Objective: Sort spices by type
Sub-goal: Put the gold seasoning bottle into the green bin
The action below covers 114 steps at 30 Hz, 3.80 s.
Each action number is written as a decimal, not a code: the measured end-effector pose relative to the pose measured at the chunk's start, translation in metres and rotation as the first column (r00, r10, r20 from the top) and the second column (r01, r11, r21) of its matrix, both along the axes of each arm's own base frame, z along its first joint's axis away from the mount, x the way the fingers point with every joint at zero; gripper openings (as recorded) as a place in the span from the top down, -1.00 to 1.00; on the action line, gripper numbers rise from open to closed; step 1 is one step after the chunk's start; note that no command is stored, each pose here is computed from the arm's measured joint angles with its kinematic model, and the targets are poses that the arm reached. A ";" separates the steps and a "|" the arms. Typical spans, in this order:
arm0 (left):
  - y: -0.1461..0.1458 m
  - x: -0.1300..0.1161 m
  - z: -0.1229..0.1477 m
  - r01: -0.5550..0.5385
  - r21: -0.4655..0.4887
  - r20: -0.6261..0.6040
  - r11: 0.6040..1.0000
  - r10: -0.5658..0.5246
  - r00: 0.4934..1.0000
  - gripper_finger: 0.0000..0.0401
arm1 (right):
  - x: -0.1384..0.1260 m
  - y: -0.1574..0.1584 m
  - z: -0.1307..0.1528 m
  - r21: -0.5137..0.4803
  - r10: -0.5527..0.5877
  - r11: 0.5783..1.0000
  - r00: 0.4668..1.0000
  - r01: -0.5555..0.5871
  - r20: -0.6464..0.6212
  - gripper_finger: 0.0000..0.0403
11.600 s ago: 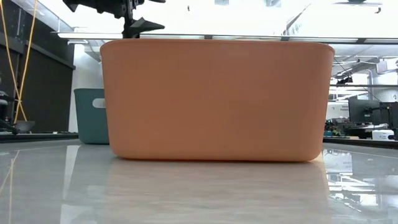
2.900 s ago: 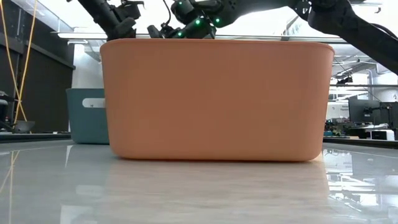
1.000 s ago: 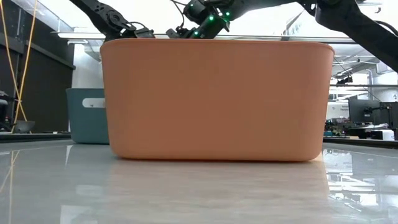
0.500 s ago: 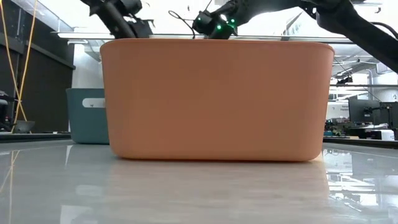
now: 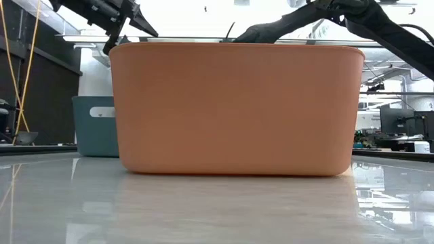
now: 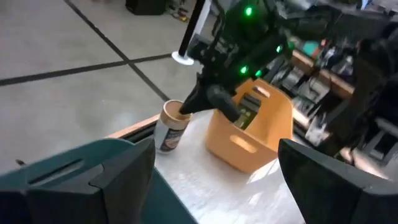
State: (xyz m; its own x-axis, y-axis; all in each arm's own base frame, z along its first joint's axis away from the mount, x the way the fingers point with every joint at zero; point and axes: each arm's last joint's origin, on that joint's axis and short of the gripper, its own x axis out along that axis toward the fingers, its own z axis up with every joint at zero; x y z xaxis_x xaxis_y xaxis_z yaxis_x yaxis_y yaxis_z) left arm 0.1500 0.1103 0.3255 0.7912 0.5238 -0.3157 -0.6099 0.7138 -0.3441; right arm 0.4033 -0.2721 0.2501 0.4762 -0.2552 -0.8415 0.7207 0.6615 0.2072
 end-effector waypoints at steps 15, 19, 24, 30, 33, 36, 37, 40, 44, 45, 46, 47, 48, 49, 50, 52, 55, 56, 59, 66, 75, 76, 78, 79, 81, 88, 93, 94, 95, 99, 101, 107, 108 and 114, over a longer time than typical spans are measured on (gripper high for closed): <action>-0.008 0.000 -0.005 -0.021 -0.012 0.065 1.000 0.021 0.998 -0.62 | 0.017 0.030 -0.014 -0.072 0.096 0.992 0.993 -0.100 -0.063 1.00; -0.008 0.001 -0.004 -0.014 0.003 0.070 1.000 0.013 0.997 -0.62 | 0.030 0.056 -0.014 -0.034 0.198 0.979 0.979 -0.200 -0.054 1.00; -0.008 0.001 -0.003 -0.006 0.015 0.064 1.000 0.005 0.998 -0.62 | 0.045 0.093 -0.015 -0.016 0.297 0.954 0.954 -0.298 -0.049 1.00; -0.008 0.001 -0.003 0.004 0.041 0.046 0.999 -0.006 0.999 -0.62 | 0.062 0.126 -0.015 -0.051 0.362 0.931 0.932 -0.362 -0.018 1.00; -0.008 0.001 -0.003 0.011 0.060 0.033 0.998 -0.013 0.999 -0.62 | 0.064 0.130 -0.011 -0.090 0.345 0.933 0.938 -0.347 -0.040 1.00; -0.008 0.002 -0.002 0.036 0.088 0.013 0.995 -0.037 0.999 -0.62 | 0.054 0.125 0.001 -0.103 0.331 0.935 0.940 -0.339 -0.088 1.00; -0.008 0.003 -0.001 0.063 0.103 0.001 0.993 -0.063 0.998 -0.62 | 0.050 0.123 0.008 -0.120 0.323 0.935 0.942 -0.333 -0.095 1.00; -0.005 0.013 0.005 0.143 0.123 -0.083 0.982 -0.133 0.988 -0.62 | 0.031 0.118 0.038 -0.180 0.287 0.935 0.950 -0.307 -0.125 1.00; 0.004 0.039 0.011 0.266 0.125 -0.299 0.956 -0.219 0.929 -0.62 | 0.003 0.113 0.074 -0.232 0.234 0.937 0.962 -0.261 -0.140 1.00; 0.006 0.047 0.011 0.304 0.120 -0.355 0.945 -0.245 0.902 -0.62 | -0.004 0.111 0.084 -0.247 0.221 0.937 0.967 -0.246 -0.125 1.00; 0.009 0.056 0.009 0.343 0.111 -0.413 0.933 -0.271 0.870 -0.62 | -0.010 0.110 0.093 -0.258 0.211 0.938 0.971 -0.233 -0.110 1.00; 0.012 0.065 0.005 0.388 0.094 -0.469 0.917 -0.303 0.830 -0.62 | -0.017 0.110 0.101 -0.268 0.202 0.937 0.974 -0.222 -0.100 1.00; 0.014 0.074 0.002 0.433 0.084 -0.512 0.897 -0.334 0.792 -0.62 | -0.025 0.110 0.112 -0.284 0.192 0.936 0.978 -0.206 -0.079 1.00; 0.017 0.083 -0.003 0.476 0.073 -0.548 0.876 -0.364 0.753 -0.62 | -0.032 0.111 0.122 -0.294 0.182 0.936 0.982 -0.191 -0.059 1.00; 0.021 0.091 -0.007 0.515 0.056 -0.578 0.855 -0.393 0.715 -0.62 | -0.038 0.111 0.129 -0.299 0.169 0.938 0.985 -0.174 -0.042 1.00; 0.028 0.108 -0.018 0.575 0.026 -0.615 0.818 -0.440 0.655 -0.62 | -0.049 0.111 0.141 -0.306 0.150 0.941 0.989 -0.148 -0.016 1.00; 0.040 0.132 -0.036 0.612 -0.010 -0.658 0.791 -0.466 0.591 -0.62 | -0.060 0.113 0.153 -0.312 0.126 0.943 0.992 -0.115 0.014 1.00; 0.044 0.138 -0.040 0.620 -0.019 -0.668 0.785 -0.471 0.576 -0.62 | -0.062 0.114 0.156 -0.312 0.120 0.944 0.992 -0.107 0.023 1.00; 0.053 0.156 -0.054 0.648 -0.060 -0.669 0.760 -0.513 0.539 -0.62 | -0.066 0.117 0.159 -0.304 0.117 0.947 0.993 -0.105 0.021 1.00; 0.064 0.181 -0.083 0.675 -0.156 -0.640 0.721 -0.594 0.487 -0.62 | -0.066 0.119 0.148 -0.275 0.121 0.953 0.992 -0.125 -0.032 1.00; 0.068 0.183 -0.094 0.653 -0.132 -0.732 0.746 -0.517 0.444 -0.62 | -0.066 0.119 0.146 -0.267 0.122 0.955 0.991 -0.131 -0.051 1.00; 0.068 0.183 -0.094 0.653 -0.132 -0.734 0.745 -0.517 0.442 -0.62 | -0.066 0.119 0.146 -0.267 0.122 0.955 0.991 -0.131 -0.051 1.00; 0.068 0.182 -0.094 0.652 -0.140 -0.735 0.745 -0.520 0.436 -0.62 | -0.066 0.119 0.146 -0.267 0.122 0.955 0.991 -0.131 -0.051 1.00; 0.068 0.182 -0.095 0.653 -0.144 -0.736 0.744 -0.521 0.432 -0.62 | -0.066 0.119 0.146 -0.267 0.122 0.955 0.991 -0.131 -0.051 1.00; 0.067 0.184 -0.099 0.658 -0.153 -0.739 0.737 -0.528 0.419 -0.62 | -0.066 0.119 0.146 -0.267 0.122 0.955 0.991 -0.131 -0.051 1.00; 0.063 0.189 -0.116 0.653 -0.224 -0.744 0.723 -0.560 0.365 -0.62 | -0.066 0.119 0.146 -0.266 0.119 0.956 0.992 -0.127 -0.049 1.00; 0.058 0.192 -0.111 0.667 -0.194 -0.745 0.719 -0.551 0.377 -0.55 | -0.066 0.119 0.146 -0.265 0.116 0.956 0.992 -0.124 -0.046 1.00; 0.058 0.192 -0.111 0.667 -0.191 -0.748 0.720 -0.547 0.375 -0.50 | -0.066 0.119 0.146 -0.265 0.116 0.956 0.992 -0.124 -0.045 1.00; 0.058 0.192 -0.111 0.668 -0.191 -0.752 0.719 -0.545 0.372 -0.44 | -0.066 0.119 0.146 -0.266 0.116 0.956 0.992 -0.124 -0.045 1.00; 0.055 0.193 -0.109 0.664 -0.186 -0.755 0.724 -0.538 0.375 -0.20 | -0.065 0.119 0.147 -0.272 0.116 0.955 0.993 -0.121 -0.035 1.00; 0.054 0.191 -0.104 0.657 -0.175 -0.755 0.733 -0.528 0.389 -0.20 | -0.065 0.119 0.147 -0.274 0.116 0.954 0.993 -0.120 -0.031 1.00; 0.046 0.168 -0.043 0.623 -0.016 -0.713 0.782 -0.446 0.541 -0.20 | -0.066 0.116 0.148 -0.290 0.110 0.950 0.993 -0.114 -0.030 1.00; 0.044 0.161 -0.031 0.608 0.014 -0.702 0.794 -0.425 0.571 -0.20 | -0.066 0.114 0.148 -0.294 0.104 0.949 0.994 -0.109 -0.033 1.00; 0.023 0.106 0.033 0.493 0.187 -0.623 0.850 -0.286 0.728 -0.20 | -0.073 0.102 0.148 -0.317 0.049 0.947 0.998 -0.061 -0.046 1.00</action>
